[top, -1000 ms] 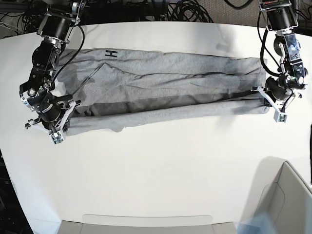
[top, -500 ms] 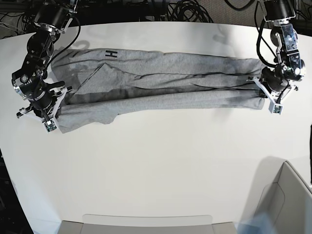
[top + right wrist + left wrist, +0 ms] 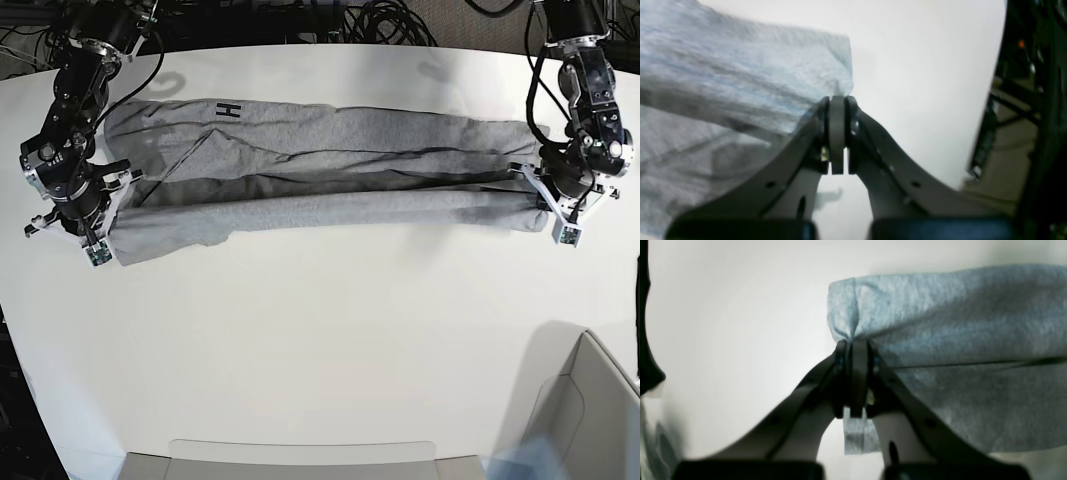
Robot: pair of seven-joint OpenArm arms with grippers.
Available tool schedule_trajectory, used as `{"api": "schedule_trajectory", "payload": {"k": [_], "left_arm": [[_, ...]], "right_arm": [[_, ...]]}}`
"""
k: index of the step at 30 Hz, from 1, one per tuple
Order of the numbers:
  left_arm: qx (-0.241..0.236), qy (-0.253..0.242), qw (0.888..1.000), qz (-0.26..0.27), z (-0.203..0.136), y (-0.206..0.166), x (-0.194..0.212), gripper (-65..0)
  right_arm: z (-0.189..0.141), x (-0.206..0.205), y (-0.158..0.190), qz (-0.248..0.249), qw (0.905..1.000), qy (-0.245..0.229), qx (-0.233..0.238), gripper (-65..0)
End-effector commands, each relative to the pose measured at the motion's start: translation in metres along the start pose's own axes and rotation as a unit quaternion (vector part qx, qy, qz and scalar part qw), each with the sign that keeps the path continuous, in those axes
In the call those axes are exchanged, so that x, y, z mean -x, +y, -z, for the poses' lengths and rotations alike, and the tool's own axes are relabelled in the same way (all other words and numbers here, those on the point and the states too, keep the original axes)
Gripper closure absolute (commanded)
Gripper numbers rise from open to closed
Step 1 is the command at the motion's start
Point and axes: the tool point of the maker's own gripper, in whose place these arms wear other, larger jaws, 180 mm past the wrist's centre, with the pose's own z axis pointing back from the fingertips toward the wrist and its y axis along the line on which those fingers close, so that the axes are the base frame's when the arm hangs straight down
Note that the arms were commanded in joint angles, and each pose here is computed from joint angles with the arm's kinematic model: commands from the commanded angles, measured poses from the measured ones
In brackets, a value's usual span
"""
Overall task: Fold the T-shirt properly
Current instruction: 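Lift the hem corners and fold them over toward the collar edge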
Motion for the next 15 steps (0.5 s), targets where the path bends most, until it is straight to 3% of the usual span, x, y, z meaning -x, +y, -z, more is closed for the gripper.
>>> {"api": "schedule_trajectory", "payload": {"k": [1,10,15], "left_arm": [[-0.023,-0.003,1.000,0.007,-0.006,0.014,-0.005,0.0],[-0.014,0.025,1.000,0.012,-0.003,0.007,0.022,0.0],[-0.004,0.071,0.997,-0.005,0.012,0.007,0.051,0.0]], "right_arm": [[-0.007,-0.008,-0.014,-0.012,0.9997,-0.011,0.021,0.0],[-0.007,0.029,0.008,-0.021,0.9993,0.033,-0.003,0.0],[-0.008,0.047,0.021,-0.023,0.9982,0.052,-0.020,0.0]]}}
